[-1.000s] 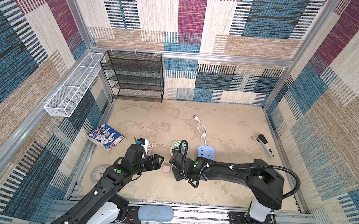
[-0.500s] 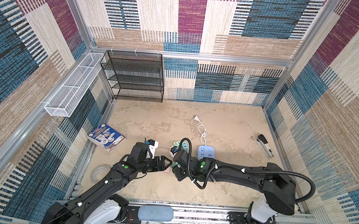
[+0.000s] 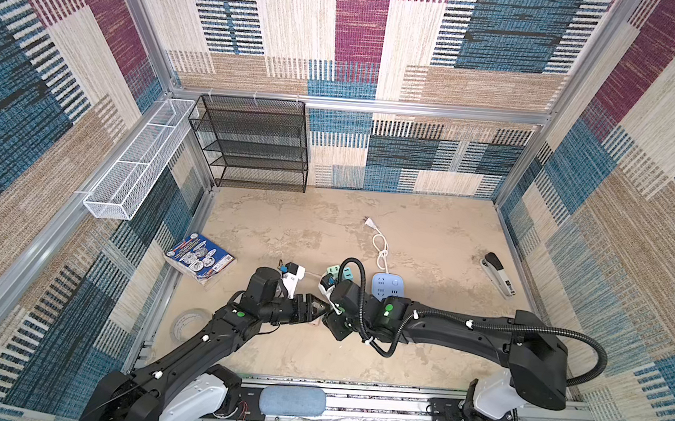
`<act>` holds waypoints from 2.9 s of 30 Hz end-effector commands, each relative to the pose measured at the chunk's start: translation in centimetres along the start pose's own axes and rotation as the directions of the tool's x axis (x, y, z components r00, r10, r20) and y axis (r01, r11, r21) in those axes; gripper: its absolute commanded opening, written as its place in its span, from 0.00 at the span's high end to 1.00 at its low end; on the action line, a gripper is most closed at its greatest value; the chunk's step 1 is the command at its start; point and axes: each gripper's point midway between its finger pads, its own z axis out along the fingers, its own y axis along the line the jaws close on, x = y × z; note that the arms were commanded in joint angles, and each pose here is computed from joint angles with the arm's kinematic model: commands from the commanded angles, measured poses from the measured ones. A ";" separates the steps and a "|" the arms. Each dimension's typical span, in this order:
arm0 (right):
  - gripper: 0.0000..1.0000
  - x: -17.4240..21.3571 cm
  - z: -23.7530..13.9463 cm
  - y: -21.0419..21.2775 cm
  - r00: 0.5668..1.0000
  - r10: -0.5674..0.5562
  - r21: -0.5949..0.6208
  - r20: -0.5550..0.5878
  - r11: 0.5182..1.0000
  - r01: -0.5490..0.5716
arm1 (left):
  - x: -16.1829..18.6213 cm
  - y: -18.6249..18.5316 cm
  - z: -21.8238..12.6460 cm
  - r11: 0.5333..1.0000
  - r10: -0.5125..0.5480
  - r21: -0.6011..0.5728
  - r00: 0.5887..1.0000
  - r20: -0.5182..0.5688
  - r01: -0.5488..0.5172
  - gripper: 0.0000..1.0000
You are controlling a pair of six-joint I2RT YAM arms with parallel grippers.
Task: Insert the plug
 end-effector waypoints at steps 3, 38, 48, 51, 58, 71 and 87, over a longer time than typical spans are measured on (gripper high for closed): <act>0.84 -1.9 -1.0 1.0 0.997 -0.008 -0.046 0.079 0.999 0.012 | -0.2 -1.2 0.2 0.998 0.006 0.064 1.000 -0.006 -0.006 0.37; 0.38 -3.4 -0.5 0.5 0.993 -0.005 -0.002 0.116 1.000 0.006 | -1.2 -1.1 0.5 0.998 -0.012 0.070 0.999 0.032 0.009 1.00; 0.13 -5.5 -3.5 0.2 0.972 0.066 -0.044 0.223 0.997 -0.058 | -2.2 -0.4 -0.4 1.000 -0.006 0.011 0.993 0.121 0.005 1.00; 0.14 -6.7 -5.7 -0.4 0.945 0.130 -0.092 0.299 0.990 -0.107 | -2.7 0.0 -0.8 1.000 -0.013 -0.012 0.986 0.167 0.016 1.00; 0.29 -8.6 -10.3 -2.4 0.851 0.362 -0.310 0.381 0.917 -0.251 | -4.3 -1.0 -2.3 0.998 -0.055 0.051 0.948 0.313 0.041 1.00; 0.37 -9.3 -9.1 -0.9 0.809 0.517 -0.547 0.281 0.779 -0.308 | -7.3 -3.6 -6.2 0.958 -0.225 0.274 0.816 0.532 0.086 1.00; 0.43 -10.0 -8.9 -1.2 0.765 0.587 -0.634 0.267 0.704 -0.319 | -8.5 -7.1 -6.6 0.917 -0.241 0.399 0.822 0.517 0.018 1.00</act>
